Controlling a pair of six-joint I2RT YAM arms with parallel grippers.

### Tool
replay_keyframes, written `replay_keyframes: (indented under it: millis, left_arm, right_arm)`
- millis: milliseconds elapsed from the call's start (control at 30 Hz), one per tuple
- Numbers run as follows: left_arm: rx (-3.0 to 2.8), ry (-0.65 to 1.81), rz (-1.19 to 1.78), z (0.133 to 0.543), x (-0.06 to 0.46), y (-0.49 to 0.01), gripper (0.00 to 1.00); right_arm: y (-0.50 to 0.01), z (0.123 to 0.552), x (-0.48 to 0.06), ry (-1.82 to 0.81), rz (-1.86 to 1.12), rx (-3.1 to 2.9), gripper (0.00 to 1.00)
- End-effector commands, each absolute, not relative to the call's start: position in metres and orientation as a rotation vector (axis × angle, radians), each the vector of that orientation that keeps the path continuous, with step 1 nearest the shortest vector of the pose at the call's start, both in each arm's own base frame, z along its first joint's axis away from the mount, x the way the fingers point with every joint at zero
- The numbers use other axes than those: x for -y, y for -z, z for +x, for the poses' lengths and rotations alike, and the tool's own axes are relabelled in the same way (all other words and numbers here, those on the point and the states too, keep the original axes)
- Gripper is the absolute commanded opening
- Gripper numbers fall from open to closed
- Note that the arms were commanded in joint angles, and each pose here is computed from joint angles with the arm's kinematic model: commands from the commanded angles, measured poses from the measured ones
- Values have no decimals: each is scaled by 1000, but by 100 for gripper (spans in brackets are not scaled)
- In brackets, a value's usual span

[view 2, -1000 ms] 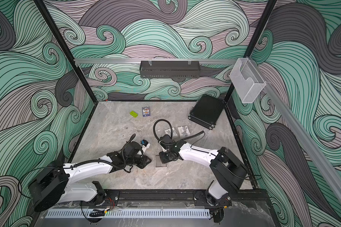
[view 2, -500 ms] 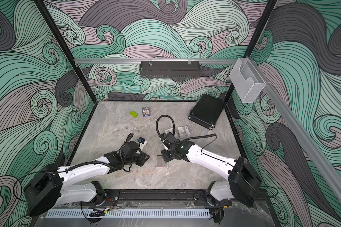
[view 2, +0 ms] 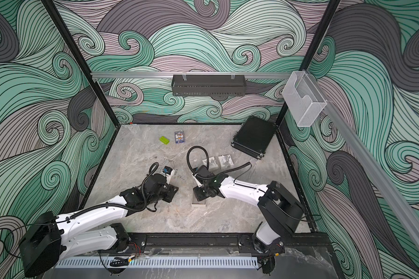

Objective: Take the necklace out of the lift-off lid jewelry box
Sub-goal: Place the inner lining in the jewelry box.

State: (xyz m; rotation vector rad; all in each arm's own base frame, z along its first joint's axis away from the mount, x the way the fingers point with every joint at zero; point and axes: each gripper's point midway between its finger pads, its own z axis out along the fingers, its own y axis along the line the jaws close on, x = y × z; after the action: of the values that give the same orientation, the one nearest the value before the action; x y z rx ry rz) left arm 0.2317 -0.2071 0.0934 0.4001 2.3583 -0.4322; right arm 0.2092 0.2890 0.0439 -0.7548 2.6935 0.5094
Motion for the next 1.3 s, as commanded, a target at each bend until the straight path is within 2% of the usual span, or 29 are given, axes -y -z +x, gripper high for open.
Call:
replay_keyframes:
  millis: [0,400,933,1100,1267]
  left_arm:
    - [-2321,385,382,239,201,-108,35]
    - [-2302,334,359,241,188,-108,35]
    - [-2302,338,377,239,188,-98,34]
    - [-2299,403,422,235,198,-99,35]
    - [-2301,578,468,225,222,-98,43]
  right_arm:
    - [-36,209,-295,-514,-757,-2690,23]
    - [-8,199,-289,-422,-813,-2750,21]
    - [-71,201,-295,-486,-838,-2634,23]
    - [-64,202,-298,-502,-835,-2643,20]
    - [-57,205,-301,-508,-823,-2628,20]
